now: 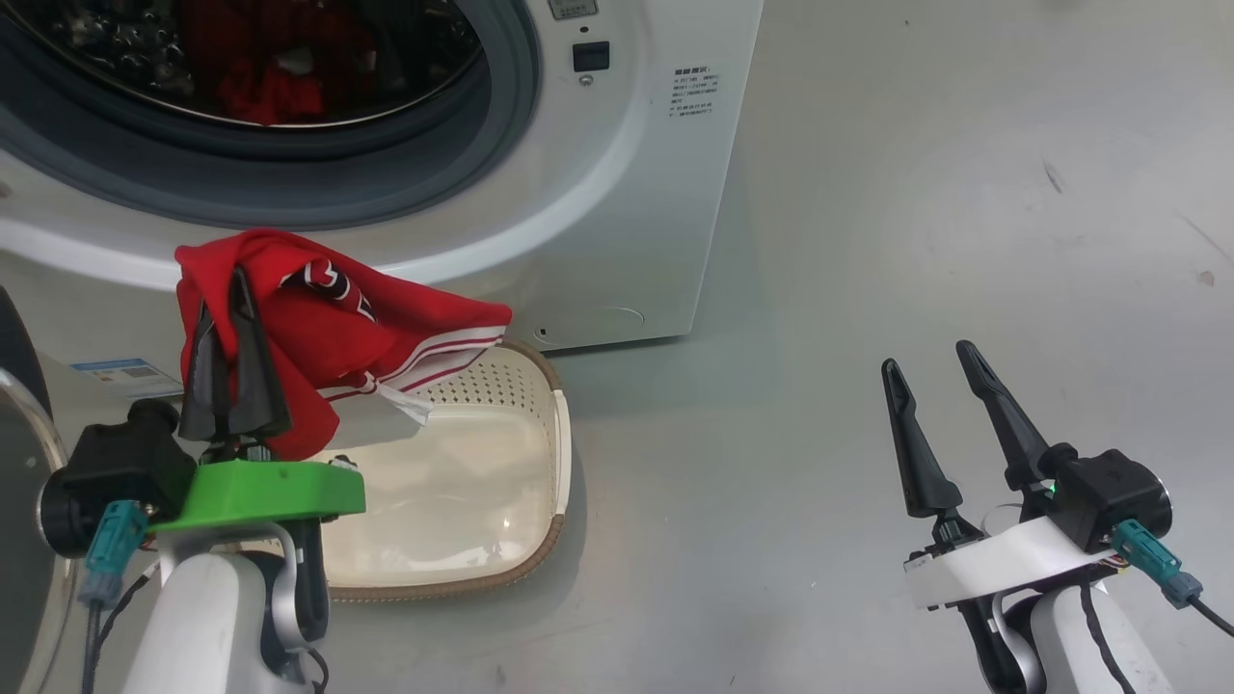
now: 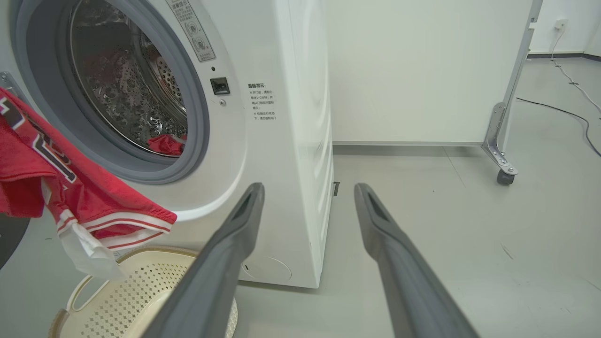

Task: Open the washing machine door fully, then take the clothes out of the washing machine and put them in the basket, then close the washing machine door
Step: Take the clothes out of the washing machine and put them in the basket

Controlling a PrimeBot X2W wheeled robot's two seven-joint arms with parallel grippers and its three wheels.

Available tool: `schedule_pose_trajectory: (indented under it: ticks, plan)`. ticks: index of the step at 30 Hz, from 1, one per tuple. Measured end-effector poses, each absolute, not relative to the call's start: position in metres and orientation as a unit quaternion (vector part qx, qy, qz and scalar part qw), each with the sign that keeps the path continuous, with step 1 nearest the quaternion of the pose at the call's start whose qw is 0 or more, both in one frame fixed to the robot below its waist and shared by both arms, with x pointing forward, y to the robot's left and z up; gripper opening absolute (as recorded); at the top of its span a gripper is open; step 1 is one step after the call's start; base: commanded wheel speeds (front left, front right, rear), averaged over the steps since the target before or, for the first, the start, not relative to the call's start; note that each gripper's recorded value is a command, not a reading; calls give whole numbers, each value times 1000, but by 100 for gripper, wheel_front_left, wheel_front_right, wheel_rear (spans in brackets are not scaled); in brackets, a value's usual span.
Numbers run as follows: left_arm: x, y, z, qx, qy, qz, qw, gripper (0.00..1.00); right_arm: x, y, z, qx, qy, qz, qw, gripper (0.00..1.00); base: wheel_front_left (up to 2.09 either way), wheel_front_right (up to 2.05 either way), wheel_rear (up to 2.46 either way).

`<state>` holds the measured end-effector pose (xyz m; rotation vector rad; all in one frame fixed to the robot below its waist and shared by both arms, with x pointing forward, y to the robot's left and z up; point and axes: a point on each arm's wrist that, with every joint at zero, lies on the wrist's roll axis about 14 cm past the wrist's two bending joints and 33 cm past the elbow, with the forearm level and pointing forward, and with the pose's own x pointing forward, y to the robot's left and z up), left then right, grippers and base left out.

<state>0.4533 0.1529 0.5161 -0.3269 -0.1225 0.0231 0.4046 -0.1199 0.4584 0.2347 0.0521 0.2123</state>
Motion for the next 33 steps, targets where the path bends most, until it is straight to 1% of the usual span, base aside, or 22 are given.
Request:
schedule_pose_trajectory:
  ticks: [8, 20, 21, 22, 23, 28, 33]
  plan:
    - [446, 138, 475, -164, 1, 1, 986, 0, 407, -115, 451, 120, 35, 111, 986, 100, 0, 0, 0]
    - [441, 124, 407, -159, 98, -5, 982, 0, 418, -121, 440, 120, 45, 102, 987, 100, 0, 0, 0]
    - [438, 123, 390, -157, 124, -2, 980, 0, 420, -121, 437, 121, 47, 102, 986, 100, 0, 0, 0]
    - [438, 123, 390, -157, 124, -2, 980, 0, 420, -121, 437, 121, 47, 102, 986, 100, 0, 0, 0]
    - [435, 122, 372, -155, 152, -1, 976, 0, 423, -121, 433, 122, 50, 101, 986, 100, 0, 0, 0]
    - [436, 117, 334, -150, 209, 1, 966, 0, 430, -122, 426, 125, 55, 100, 986, 100, 0, 0, 0]
    - [437, 105, 295, -154, 277, -5, 949, 0, 437, -126, 416, 127, 64, 93, 985, 100, 0, 0, 0]
